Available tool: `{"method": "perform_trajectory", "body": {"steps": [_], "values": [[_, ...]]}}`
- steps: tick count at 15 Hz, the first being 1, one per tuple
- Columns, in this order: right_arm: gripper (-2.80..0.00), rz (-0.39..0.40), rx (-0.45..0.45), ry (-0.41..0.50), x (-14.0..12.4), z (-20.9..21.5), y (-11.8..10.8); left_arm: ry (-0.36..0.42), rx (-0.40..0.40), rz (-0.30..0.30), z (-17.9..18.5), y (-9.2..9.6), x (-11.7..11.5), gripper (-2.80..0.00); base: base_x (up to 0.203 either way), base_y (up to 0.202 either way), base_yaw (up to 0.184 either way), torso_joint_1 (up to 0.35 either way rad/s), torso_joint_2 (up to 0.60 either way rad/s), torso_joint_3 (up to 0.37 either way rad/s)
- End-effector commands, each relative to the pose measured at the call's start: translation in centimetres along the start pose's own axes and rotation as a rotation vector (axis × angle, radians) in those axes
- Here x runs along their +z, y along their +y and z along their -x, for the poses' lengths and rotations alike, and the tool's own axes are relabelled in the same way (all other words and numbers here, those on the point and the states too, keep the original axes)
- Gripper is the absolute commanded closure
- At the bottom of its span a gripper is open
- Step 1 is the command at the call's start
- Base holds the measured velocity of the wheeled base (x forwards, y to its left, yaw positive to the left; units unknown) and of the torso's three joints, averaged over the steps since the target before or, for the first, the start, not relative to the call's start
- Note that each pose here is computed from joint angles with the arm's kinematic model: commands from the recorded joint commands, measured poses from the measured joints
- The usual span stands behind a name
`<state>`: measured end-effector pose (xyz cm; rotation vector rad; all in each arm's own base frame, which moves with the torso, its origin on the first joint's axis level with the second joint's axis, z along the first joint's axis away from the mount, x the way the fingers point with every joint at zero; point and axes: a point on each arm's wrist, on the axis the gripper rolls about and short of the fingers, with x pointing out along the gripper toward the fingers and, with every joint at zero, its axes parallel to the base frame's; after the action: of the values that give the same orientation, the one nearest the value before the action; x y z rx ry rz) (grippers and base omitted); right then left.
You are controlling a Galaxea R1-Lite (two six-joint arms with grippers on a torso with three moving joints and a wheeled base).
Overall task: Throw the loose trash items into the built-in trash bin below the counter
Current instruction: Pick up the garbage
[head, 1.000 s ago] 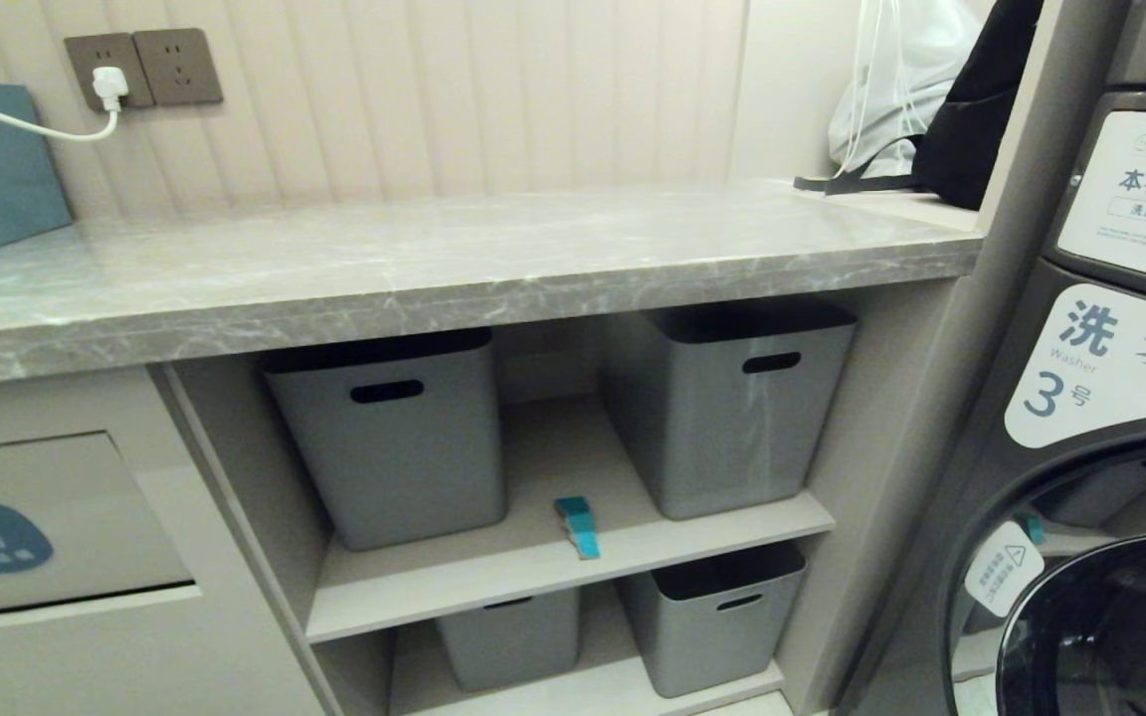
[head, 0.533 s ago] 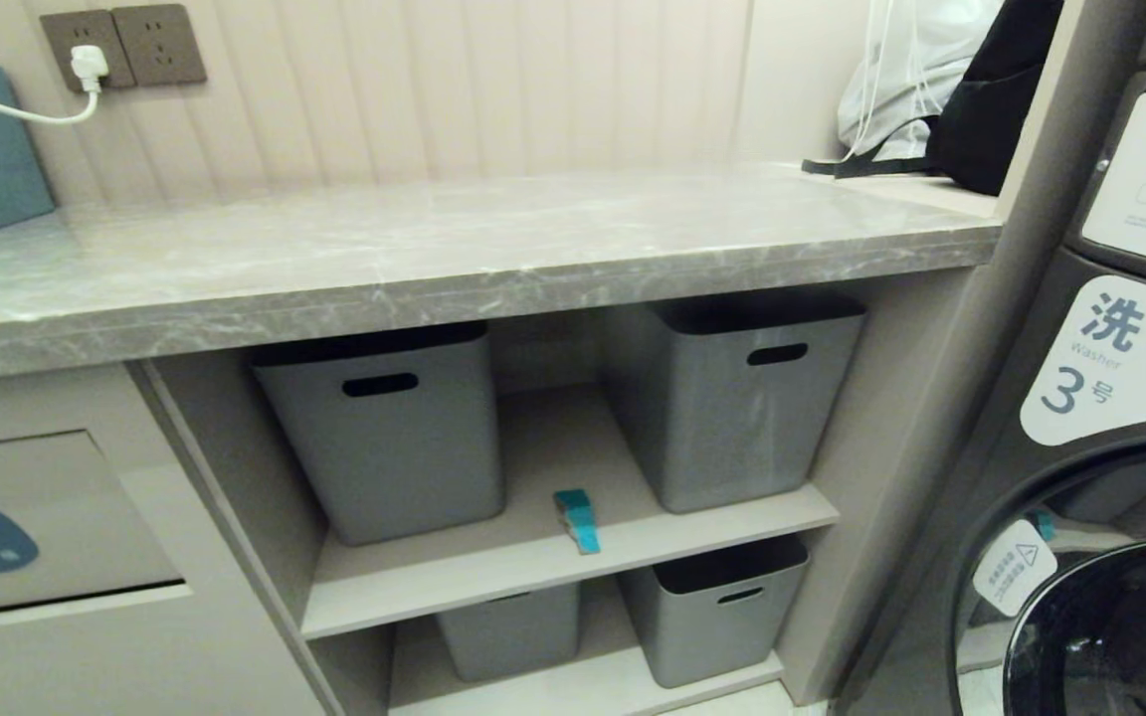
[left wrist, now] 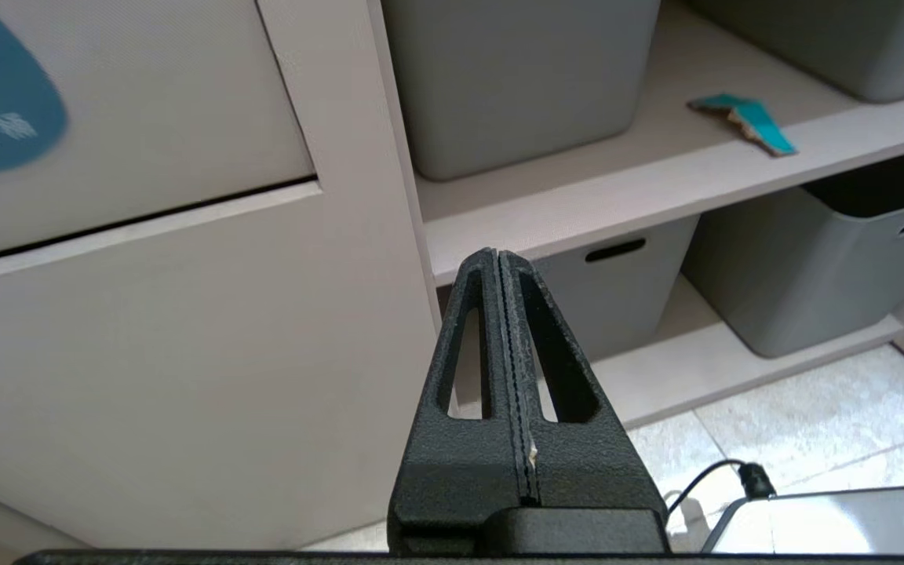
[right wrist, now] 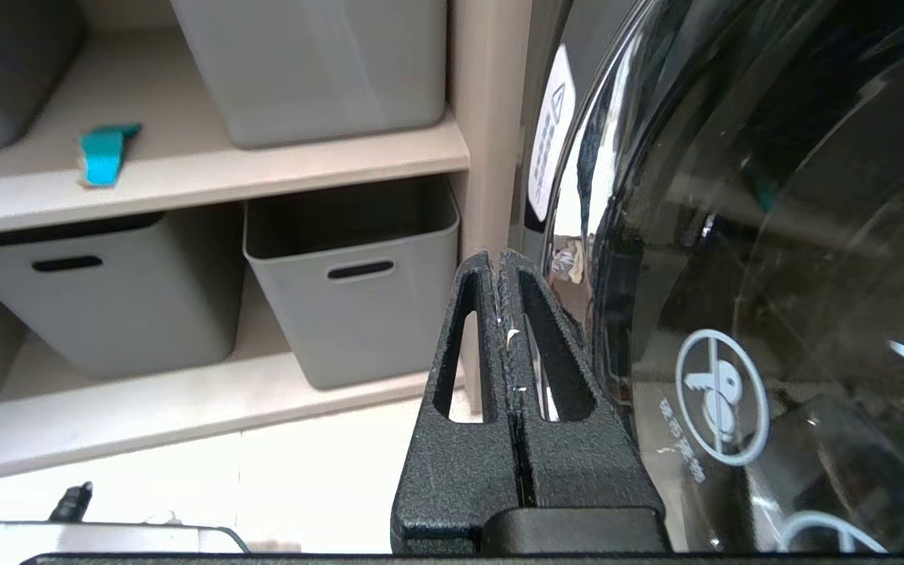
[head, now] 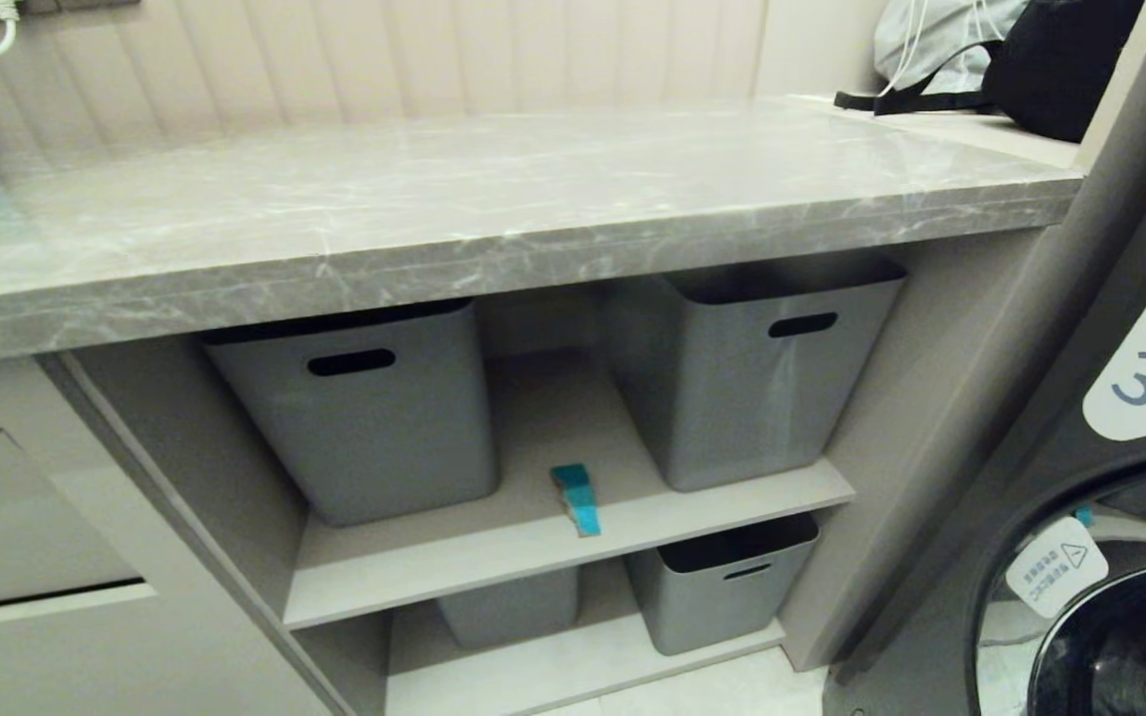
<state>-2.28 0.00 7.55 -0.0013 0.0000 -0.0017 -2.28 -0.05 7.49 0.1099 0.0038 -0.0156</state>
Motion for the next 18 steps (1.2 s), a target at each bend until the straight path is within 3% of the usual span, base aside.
{"method": "perform_trajectory", "body": {"steps": [1, 7, 9, 11, 13, 14, 15, 18], "values": [[0.0, 0.0, 0.0, 0.0, 0.0, 0.0, 0.0, 0.001, 0.0, 0.0, 0.0, 0.0, 0.0, 0.0, 0.0, 0.0, 0.0, 0.001, 0.0, -0.194], [0.0, 0.0, 0.0, 0.0, 0.0, 0.0, 0.0, 0.0, 0.009, 0.034, 0.0, 0.0, 0.0, 0.0, 0.0, 0.0, 0.0, 0.004, 0.0, -0.16], [0.0, 0.0, 0.0, -0.001, 0.0, 0.0, 0.0, -0.001, 0.0, -0.01, 0.0, 0.0, 0.0, 0.0, 0.0, 0.0, 0.0, 0.004, 0.0, -0.031], [0.0, 0.0, 0.0, 0.0, 0.0, 0.0, 0.0, -0.004, -0.006, -0.008, 0.0, 0.0, 0.0, 0.0, 0.0, 0.0, 0.0, 0.0, 0.0, 0.0], [0.0, 0.0, 0.0, -0.001, 0.0, 0.0, 0.0, -0.055, -0.011, -0.018, 0.4, 0.1, 1.3, 0.0, 0.0, 0.0, 0.0, 0.0, 0.0, 0.0], [0.0, 0.0, 0.0, 0.0, 0.0, 0.0, 0.0, -0.089, -0.037, -0.019, 0.7, 0.2, 2.5, 0.0, 0.0, 0.0, 0.0, 0.0, 0.0, 0.0], [0.0, 0.0, 0.0, 0.0, 0.0, 0.0, 0.0, -0.107, -0.12, -0.022, 0.9, 0.1, 3.3, 0.0, 0.0, 0.0, 0.0, 0.0, 0.0, 0.0], [0.0, 0.0, 0.0, 0.0, 0.0, 0.0, 0.0, -0.083, -0.301, -0.022, 1.2, -0.2, 4.5, 0.0, 0.0, 0.0, 0.0, 0.0, 0.0, 0.0]]}}
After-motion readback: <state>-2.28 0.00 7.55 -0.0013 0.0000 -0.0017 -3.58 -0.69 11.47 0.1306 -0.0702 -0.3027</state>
